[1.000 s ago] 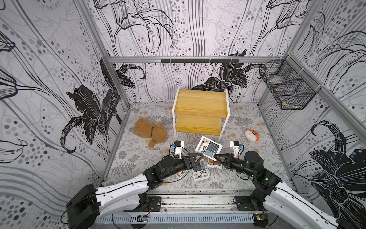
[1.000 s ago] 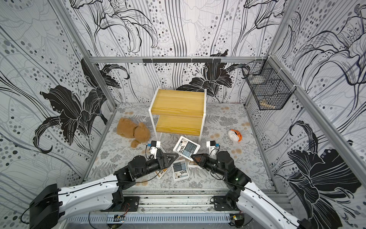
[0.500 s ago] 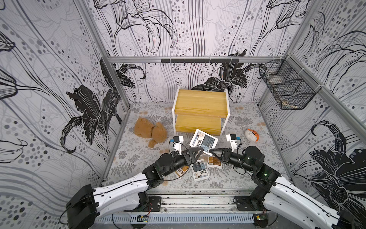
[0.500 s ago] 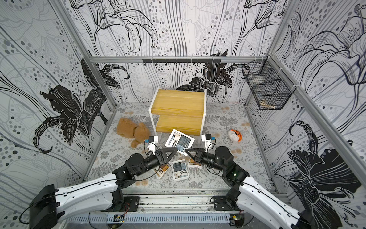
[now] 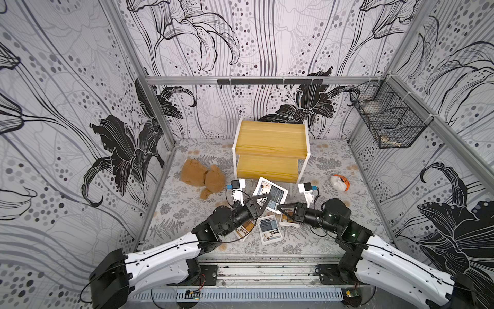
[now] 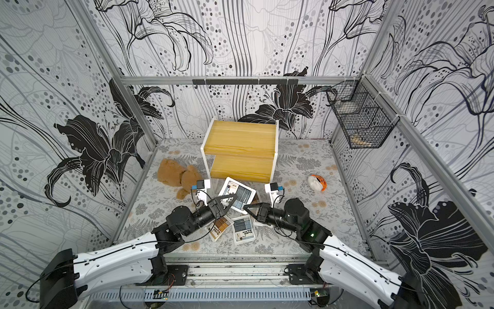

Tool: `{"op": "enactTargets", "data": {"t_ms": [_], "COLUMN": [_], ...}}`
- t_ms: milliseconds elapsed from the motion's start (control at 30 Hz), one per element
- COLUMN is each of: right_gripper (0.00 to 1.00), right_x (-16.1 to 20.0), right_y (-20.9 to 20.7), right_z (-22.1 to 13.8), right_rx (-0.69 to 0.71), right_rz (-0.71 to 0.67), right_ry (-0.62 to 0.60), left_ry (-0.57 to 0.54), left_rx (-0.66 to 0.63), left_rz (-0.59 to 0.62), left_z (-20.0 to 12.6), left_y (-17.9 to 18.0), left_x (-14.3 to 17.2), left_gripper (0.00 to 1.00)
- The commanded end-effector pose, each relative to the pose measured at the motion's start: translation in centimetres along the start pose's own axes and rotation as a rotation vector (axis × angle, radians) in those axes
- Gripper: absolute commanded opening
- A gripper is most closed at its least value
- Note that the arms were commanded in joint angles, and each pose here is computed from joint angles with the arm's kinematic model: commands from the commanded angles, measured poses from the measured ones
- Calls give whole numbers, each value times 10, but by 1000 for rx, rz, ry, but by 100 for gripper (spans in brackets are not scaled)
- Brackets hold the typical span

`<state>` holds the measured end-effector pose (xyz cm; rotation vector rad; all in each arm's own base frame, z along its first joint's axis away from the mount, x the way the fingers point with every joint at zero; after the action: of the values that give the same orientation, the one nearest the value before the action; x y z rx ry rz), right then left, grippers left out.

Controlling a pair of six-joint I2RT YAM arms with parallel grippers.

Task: Place the bagged coffee beans on the shelf by color
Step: Pick up the bagged coffee beans at the center of the board.

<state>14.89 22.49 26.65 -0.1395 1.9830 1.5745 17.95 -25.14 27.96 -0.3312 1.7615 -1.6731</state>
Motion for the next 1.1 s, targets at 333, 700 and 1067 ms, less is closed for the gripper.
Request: {"op": "enactTargets", "data": {"t_ms": [333, 700, 1067], "right_gripper": [65, 85, 85], "right_x": [-12, -45, -101], "right_y": [12, 62, 93], "right_z": [-21, -31, -1], "right_rx": [115, 257, 187], "right_rz": [-116, -392, -468], "right_ry": [-31, 99, 246], "left_ry": [61, 339, 479], "left_rx": [-56, -143, -95], "left_rz": [61, 58, 73], "left_z": [10, 18, 6], "left_y": [-16, -16, -42], "left_x": [1, -24, -37], "left_gripper": [15, 13, 12]}}
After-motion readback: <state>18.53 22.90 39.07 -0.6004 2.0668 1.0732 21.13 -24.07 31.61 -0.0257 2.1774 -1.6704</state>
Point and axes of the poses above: each gripper's point midway between its finger pads, its own z axis out along the fingers, its own y axis along the line the jaws close on, x = y × z, the point moved 5 cm from there along -z, back along the fingers, and after that the axes turned 10 degrees about -z, right-handed, at the moved point
